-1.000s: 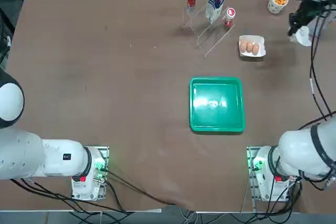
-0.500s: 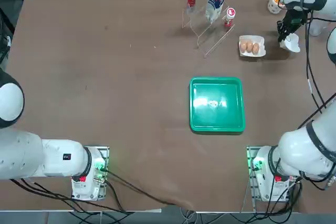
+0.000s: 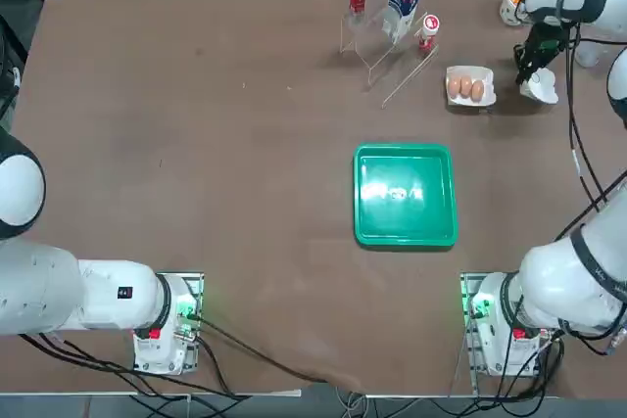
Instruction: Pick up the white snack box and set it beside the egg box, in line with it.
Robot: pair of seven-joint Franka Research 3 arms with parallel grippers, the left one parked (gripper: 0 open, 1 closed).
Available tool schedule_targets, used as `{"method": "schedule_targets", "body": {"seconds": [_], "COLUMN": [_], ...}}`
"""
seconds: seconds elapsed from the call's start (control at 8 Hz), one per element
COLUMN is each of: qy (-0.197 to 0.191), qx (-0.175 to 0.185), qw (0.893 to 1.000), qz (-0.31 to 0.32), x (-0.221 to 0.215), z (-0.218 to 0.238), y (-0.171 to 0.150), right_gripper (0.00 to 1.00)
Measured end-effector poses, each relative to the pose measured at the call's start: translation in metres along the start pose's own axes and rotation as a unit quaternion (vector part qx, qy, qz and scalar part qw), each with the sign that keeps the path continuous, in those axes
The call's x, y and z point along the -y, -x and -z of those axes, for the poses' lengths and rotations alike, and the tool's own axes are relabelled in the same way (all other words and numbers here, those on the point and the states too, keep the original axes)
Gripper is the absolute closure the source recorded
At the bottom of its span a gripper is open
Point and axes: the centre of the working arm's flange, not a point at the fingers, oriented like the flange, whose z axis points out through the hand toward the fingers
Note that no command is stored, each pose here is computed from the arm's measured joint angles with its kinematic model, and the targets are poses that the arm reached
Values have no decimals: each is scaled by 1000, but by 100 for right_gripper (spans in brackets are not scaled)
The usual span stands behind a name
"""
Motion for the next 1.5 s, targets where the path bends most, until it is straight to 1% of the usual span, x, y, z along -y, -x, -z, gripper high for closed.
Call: {"method": "schedule_targets", "body": {"seconds": [0.25,0.38,0.5,0.62,0.75,0.88,1.0,1.12,1.25,1.5], "qy": [-1,-1,-1,0,-6,-25,-47,-56,-56,-52], "qx": [9,9,8,3,-4,-14,-27,-40,-52,-90], "qw": [1000,1000,1000,1000,1000,999,998,997,997,994], "qz": [0,1,1,0,-5,-17,-24,-20,-9,23], "x": [2,2,2,1,1,1,6,16,30,66], "z": [-11,-12,-11,-4,14,42,79,122,168,261], "y": [-1,-1,-2,-2,-1,4,11,21,35,69], "right_gripper": [96,93,85,69,52,31,14,0,0,0]}}
